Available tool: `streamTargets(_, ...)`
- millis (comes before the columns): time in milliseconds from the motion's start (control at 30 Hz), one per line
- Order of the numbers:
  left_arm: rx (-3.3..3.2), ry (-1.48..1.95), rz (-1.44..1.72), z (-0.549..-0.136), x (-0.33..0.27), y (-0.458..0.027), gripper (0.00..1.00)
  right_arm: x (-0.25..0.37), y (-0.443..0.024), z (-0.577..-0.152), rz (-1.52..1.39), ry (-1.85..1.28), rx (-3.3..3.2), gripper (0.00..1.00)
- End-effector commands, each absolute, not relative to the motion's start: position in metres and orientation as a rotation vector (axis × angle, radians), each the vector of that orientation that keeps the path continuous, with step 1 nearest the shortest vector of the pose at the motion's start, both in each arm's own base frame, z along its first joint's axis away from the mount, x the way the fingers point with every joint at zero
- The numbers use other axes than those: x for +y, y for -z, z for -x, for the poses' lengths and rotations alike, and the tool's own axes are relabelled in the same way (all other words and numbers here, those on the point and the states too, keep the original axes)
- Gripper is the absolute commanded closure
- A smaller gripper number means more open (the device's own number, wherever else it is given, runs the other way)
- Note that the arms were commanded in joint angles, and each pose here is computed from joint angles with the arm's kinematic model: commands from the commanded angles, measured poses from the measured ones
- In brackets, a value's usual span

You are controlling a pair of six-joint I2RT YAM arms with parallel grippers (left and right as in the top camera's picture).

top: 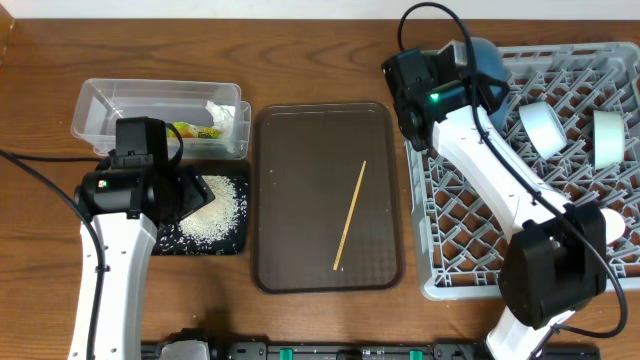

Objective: Sort waste into correct bins and load items into the dishwasher rack
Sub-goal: 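Lift the blue plate and stand it upright in the rack, then move the right gripper to the brown tray and grasp the chopstick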

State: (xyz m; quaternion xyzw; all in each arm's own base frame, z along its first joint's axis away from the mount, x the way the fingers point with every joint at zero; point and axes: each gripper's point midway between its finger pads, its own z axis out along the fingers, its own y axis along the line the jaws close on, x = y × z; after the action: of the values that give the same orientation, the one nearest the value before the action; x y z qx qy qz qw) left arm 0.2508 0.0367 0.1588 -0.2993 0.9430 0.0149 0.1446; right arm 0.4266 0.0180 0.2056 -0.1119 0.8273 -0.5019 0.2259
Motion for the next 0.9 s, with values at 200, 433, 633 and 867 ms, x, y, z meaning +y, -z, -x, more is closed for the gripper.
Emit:
streamTargets(200,2.699,-0.066,0.876,-0.251,0.041,-0.162,0.13,0.034,-0.172,-0.418,0.295,1.13,2.448,0.55)
streamTargets(433,2.699,-0.066,0.876,-0.251,0.041,-0.162,0.13,0.038,-0.235,-0.413,0.164,0.957,2.326,0.3)
streamTargets(633,2.699,-0.067,0.876,-0.251,0.041,-0.162,0.13,0.071,-0.29,-0.407,0.127,0.474,2.241,0.23)
streamTargets(867,2.699,-0.066,0.876,-0.251,0.041,-0.162,0.13,0.122,-0.284,-0.389,0.297,0.081,2.309,0.28)
